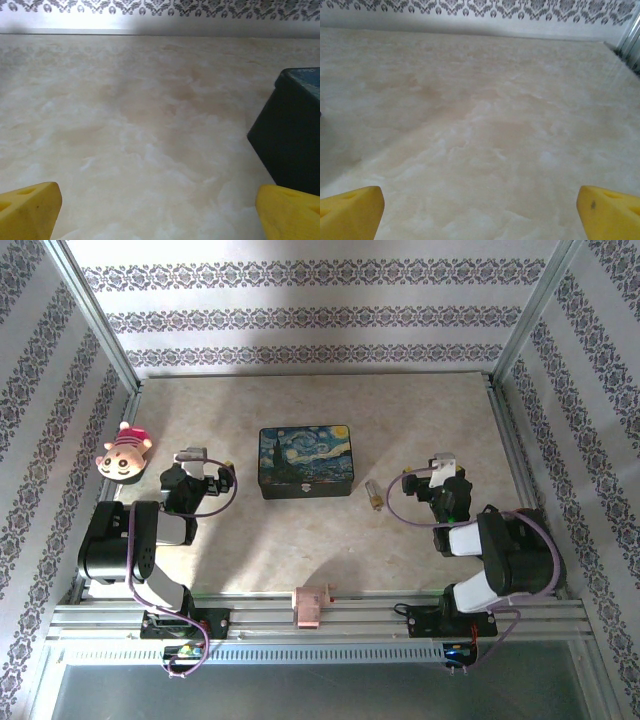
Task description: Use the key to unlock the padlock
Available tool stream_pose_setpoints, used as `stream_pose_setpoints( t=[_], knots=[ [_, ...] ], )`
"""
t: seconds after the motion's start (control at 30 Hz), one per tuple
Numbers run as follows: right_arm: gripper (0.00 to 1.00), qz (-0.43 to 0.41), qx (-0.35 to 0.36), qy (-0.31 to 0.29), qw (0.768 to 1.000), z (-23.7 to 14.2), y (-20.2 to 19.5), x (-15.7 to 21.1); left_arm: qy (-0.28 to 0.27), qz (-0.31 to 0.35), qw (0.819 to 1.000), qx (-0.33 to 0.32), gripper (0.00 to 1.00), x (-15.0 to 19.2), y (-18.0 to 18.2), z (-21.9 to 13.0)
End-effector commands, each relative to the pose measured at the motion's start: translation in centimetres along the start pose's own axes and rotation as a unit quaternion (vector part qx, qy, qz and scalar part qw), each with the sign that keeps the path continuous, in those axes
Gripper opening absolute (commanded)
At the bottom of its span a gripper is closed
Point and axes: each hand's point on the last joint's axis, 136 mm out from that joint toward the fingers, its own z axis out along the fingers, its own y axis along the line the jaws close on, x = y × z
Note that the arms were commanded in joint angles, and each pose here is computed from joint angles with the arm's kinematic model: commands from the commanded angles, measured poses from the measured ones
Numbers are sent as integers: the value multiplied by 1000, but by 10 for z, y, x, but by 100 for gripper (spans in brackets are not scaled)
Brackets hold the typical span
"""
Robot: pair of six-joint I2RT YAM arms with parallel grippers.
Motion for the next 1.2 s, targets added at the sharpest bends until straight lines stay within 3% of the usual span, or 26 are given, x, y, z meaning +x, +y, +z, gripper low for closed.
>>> stream_pose_setpoints(
  t=[0.0,0.17,1.17],
  knots=[
    [98,23,-41,-43,998,4,5,-28,6,16,1000,22,99,0,-7,3],
    [98,30,-95,-22,995,13,14,-29,6,13,1000,14,99,0,-4,3],
    [98,29,-95,-21,995,13,15,-28,4,20,999,28,99,0,-10,2]
  ],
)
